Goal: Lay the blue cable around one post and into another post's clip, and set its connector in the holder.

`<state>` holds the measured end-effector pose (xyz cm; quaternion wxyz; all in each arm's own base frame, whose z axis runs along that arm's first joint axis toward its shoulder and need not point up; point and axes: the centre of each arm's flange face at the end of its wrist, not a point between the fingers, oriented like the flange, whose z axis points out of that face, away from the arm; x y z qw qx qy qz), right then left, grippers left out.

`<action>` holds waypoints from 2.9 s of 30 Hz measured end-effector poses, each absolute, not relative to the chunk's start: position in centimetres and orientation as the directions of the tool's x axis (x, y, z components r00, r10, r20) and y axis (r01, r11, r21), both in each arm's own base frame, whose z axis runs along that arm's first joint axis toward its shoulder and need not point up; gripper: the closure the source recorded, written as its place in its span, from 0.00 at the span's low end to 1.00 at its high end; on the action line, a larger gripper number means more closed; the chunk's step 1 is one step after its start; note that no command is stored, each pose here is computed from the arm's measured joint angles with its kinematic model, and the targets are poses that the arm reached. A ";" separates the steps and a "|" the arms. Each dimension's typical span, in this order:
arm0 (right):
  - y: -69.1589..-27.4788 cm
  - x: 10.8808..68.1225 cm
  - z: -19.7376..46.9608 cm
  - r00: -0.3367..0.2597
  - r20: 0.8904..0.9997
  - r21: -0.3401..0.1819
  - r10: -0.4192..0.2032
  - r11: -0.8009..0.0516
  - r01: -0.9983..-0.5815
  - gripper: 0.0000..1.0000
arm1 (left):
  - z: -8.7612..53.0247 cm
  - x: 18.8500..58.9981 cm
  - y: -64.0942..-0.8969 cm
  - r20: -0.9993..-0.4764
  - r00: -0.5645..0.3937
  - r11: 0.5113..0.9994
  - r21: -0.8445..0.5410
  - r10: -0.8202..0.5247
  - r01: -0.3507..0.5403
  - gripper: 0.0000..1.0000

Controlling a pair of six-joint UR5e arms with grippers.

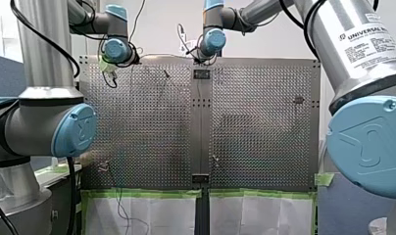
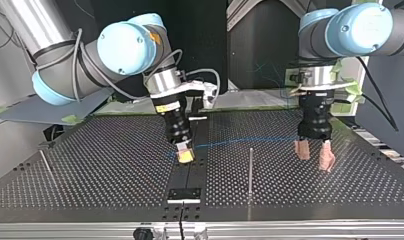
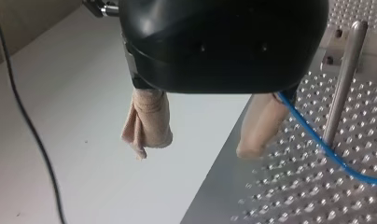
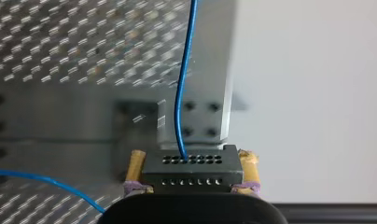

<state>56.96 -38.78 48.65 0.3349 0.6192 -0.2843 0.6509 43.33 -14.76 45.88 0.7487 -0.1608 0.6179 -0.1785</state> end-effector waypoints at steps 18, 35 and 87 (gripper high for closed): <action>-40.8 59.8 53.9 -0.127 0.969 0.051 0.213 -0.671 -0.740 1.00 | 44.5 48.9 -16.6 -0.839 0.064 0.829 -0.518 -0.540 0.211 0.00; -45.0 61.1 52.8 -0.143 0.958 0.050 0.249 -0.633 -0.772 1.00 | 40.5 54.4 -15.2 -0.829 0.037 0.822 -0.547 -0.559 0.158 0.00; -52.3 53.9 31.3 -0.107 0.994 -0.093 0.030 -0.296 -0.951 1.00 | 38.2 55.2 -15.2 -0.844 0.003 0.837 -0.530 -0.536 0.136 0.00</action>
